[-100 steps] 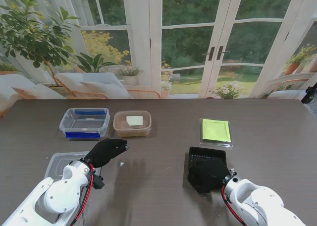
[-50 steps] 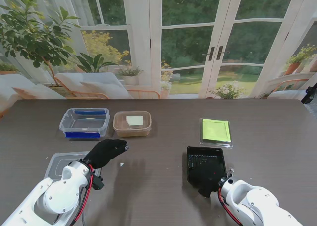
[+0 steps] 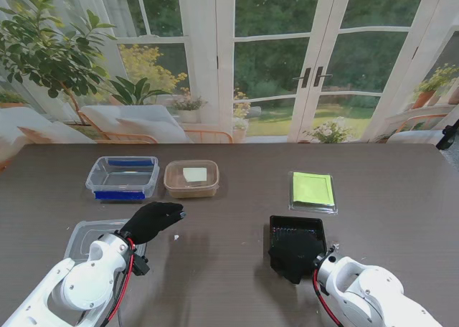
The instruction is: Pair container bodies with their lids
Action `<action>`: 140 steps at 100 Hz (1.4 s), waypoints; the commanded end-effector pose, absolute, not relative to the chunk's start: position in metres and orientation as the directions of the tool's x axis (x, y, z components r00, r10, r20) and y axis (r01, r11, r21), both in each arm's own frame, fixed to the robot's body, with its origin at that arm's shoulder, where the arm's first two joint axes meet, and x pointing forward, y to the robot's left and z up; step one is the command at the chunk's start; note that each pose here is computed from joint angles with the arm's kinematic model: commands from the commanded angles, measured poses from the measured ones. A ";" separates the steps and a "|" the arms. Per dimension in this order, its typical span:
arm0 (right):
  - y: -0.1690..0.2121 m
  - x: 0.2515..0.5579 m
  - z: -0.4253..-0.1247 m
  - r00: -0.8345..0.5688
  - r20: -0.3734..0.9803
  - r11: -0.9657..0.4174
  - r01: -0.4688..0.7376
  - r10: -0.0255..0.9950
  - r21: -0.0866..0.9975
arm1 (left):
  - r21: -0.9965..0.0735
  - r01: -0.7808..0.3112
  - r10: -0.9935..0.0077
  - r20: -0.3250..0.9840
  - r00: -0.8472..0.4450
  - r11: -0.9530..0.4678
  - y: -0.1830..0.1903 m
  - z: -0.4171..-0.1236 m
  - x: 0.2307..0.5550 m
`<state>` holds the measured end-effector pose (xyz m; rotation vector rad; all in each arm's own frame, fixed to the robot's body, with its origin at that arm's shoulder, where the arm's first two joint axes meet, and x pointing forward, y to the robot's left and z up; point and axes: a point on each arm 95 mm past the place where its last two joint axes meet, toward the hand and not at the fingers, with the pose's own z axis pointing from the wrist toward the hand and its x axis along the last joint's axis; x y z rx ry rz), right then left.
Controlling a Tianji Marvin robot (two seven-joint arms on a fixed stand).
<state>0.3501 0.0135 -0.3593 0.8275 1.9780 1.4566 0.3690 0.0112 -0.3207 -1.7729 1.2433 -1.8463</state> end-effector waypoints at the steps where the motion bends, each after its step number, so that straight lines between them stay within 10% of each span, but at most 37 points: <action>1: 0.022 0.349 -0.355 -0.679 -0.060 0.225 0.158 0.732 0.962 | -0.729 -0.362 -0.718 0.668 -0.194 -0.580 0.009 -0.321 0.367; 140: 0.035 0.354 -0.370 -0.706 -0.099 0.268 0.132 0.701 0.954 | -0.727 -0.360 -0.720 0.669 -0.184 -0.584 0.012 -0.321 0.363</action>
